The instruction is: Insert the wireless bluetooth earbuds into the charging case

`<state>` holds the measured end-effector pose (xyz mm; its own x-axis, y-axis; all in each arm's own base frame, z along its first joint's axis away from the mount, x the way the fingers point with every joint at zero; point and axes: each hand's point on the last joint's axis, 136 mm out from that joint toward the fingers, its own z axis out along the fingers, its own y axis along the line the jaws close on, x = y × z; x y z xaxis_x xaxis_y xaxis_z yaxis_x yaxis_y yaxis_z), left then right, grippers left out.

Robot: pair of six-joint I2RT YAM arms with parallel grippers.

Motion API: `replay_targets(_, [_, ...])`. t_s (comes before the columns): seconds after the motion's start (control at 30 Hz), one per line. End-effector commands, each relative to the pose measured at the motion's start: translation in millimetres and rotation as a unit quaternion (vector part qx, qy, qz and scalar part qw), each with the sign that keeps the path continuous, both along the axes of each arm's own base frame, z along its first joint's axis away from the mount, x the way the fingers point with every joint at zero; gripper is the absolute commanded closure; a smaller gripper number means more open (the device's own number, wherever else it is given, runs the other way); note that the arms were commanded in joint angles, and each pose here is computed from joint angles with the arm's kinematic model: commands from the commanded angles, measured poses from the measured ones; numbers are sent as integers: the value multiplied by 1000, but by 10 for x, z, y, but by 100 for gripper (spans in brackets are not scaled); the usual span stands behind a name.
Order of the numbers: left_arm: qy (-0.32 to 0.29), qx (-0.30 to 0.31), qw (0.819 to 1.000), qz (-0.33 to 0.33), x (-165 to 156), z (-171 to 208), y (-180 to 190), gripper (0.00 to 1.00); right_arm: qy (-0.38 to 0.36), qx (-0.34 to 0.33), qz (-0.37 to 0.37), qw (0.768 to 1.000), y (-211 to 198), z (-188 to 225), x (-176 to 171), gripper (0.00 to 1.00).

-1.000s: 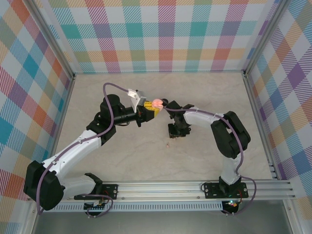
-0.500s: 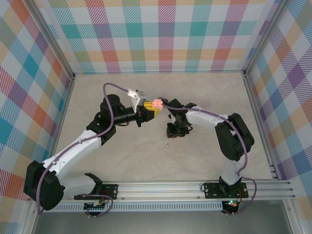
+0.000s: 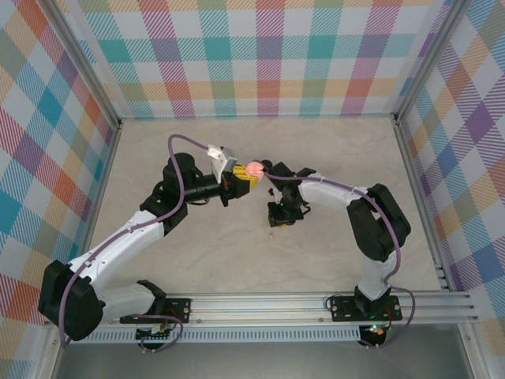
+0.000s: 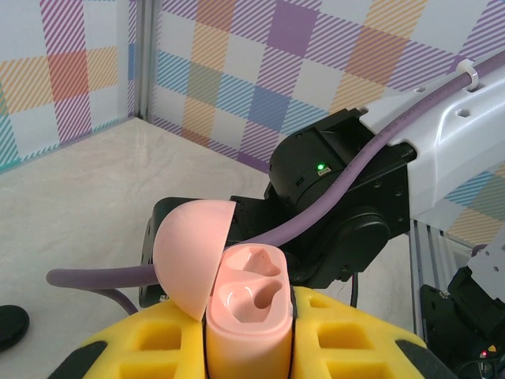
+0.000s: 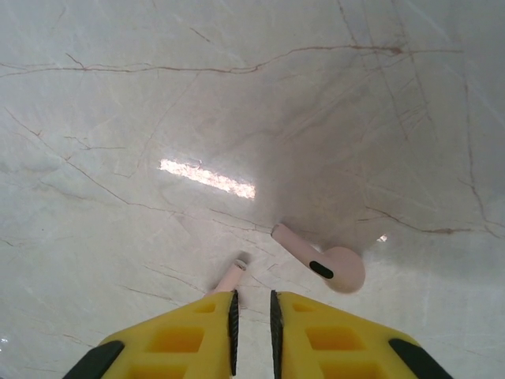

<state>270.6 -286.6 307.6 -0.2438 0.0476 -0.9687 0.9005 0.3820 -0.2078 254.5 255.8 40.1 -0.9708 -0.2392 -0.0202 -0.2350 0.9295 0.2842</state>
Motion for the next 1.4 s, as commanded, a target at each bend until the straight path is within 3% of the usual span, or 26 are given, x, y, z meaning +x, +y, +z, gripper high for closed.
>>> replay_targets(0.0, [-14, -6, 1000, -14, -81, 98, -39, 88, 17, -18, 5, 1000, -58, -78, -94, 79])
replay_targets(0.93, [-14, -3, 1000, -10, -64, 103, -33, 88, -22, -160, 7, 987, -543, -155, 168, 81])
replay_targets(1.23, [-13, -1, 1000, -10, -63, 102, -36, 88, -36, -124, 0, 992, -453, 60, 249, 80])
replay_targets(1.37, [-13, 0, 1000, -12, -70, 100, -36, 88, -31, -73, -28, 996, -326, 203, 223, 63])
